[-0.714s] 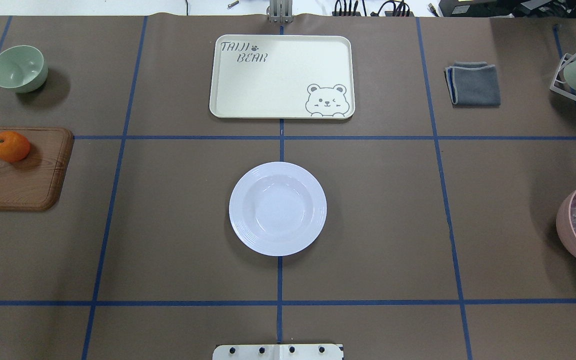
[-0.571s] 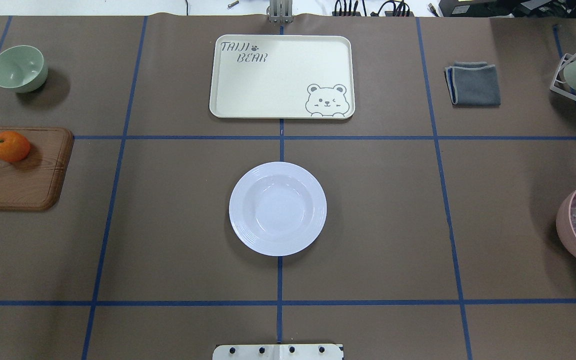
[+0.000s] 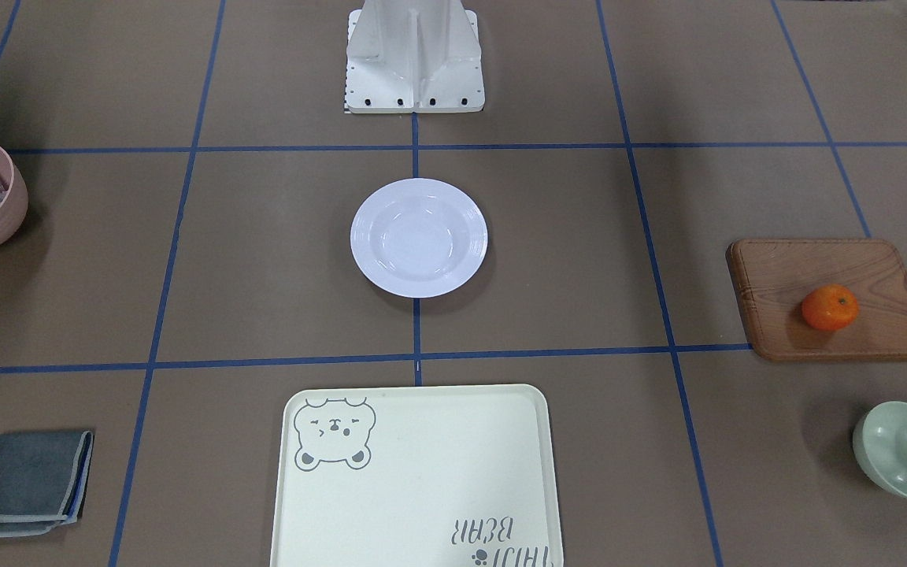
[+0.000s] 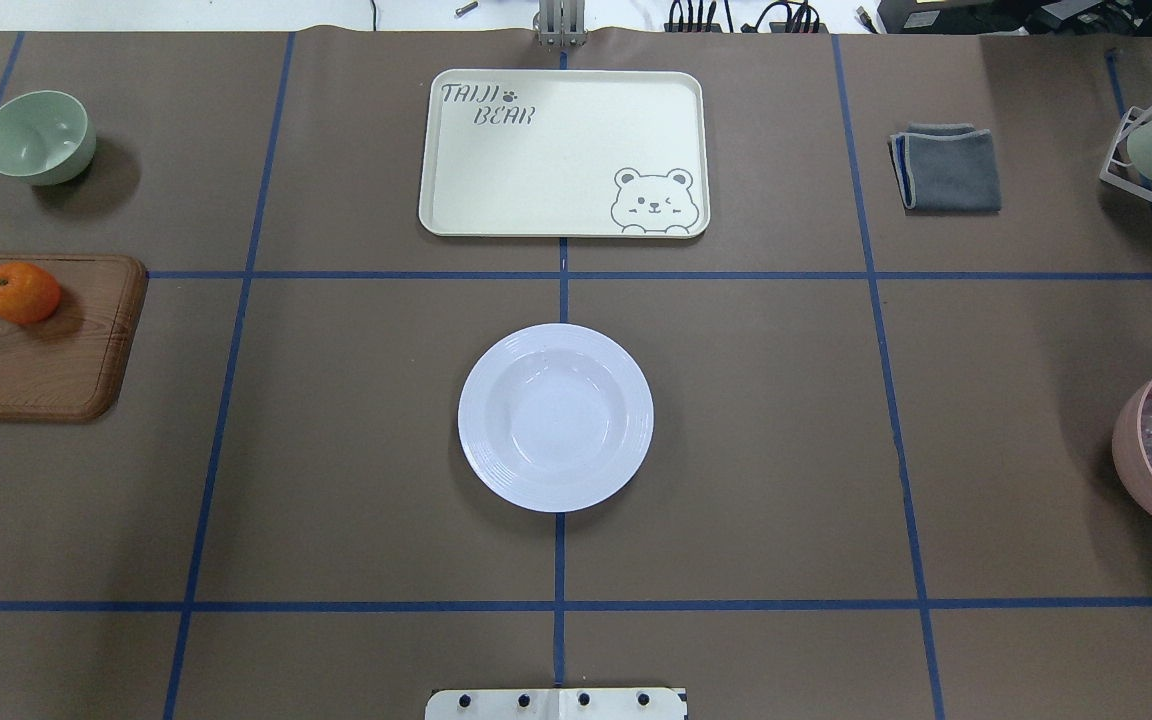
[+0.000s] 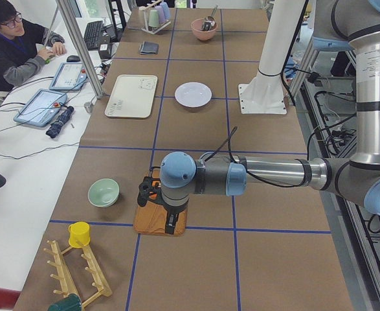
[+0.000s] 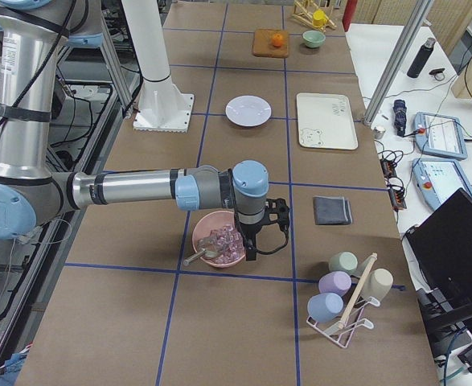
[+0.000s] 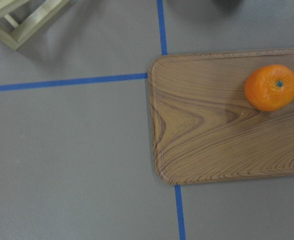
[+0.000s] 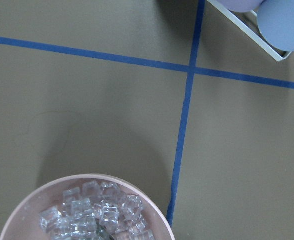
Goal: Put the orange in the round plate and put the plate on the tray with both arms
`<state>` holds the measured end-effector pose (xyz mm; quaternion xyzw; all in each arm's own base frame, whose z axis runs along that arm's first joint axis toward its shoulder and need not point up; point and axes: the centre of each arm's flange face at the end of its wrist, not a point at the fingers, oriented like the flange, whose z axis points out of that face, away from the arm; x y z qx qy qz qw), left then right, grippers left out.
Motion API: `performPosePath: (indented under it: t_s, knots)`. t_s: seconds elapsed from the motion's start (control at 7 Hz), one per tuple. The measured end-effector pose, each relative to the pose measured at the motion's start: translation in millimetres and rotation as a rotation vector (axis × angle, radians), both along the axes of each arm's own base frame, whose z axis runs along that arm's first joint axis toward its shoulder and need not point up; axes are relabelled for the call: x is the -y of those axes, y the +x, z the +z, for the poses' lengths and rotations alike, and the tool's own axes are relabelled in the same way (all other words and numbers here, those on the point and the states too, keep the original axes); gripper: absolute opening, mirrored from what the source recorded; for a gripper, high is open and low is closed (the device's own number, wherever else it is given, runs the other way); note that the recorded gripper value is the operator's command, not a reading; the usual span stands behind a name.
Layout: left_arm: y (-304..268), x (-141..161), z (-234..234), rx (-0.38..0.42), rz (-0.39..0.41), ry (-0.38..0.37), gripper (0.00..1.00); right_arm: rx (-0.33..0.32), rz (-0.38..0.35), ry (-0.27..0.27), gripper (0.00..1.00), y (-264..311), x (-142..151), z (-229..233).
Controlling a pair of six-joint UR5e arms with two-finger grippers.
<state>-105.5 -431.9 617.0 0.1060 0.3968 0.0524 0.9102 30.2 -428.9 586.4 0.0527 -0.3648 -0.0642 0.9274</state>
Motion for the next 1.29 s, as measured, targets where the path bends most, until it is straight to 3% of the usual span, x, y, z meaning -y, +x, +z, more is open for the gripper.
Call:
performPosePath:
  t_s: [0.43,0.71,0.86,1.0,1.29]
  knots:
    - [-1.8,19.5,-28.3,0.018,-0.005,0.240,0.98,0.047,-0.004,0.191,1.00,-2.6,20.2,-40.3]
    - [-3.2,46.8,-36.8,0.008,-0.002,0.310,0.98,0.068,-0.005,0.370,1.00,1.0,11.2,-25.7]
    - [-3.3,56.5,-40.1,0.005,0.000,0.323,0.98,0.088,0.014,0.434,1.00,2.0,6.0,-19.6]
    - [-0.6,65.7,-44.3,0.004,0.007,0.334,0.98,0.134,0.085,0.418,1.00,1.7,2.9,-26.1]
    - [40.5,83.3,-54.6,-0.025,0.038,0.301,0.99,0.227,0.233,0.259,1.00,-18.4,6.2,-55.5]
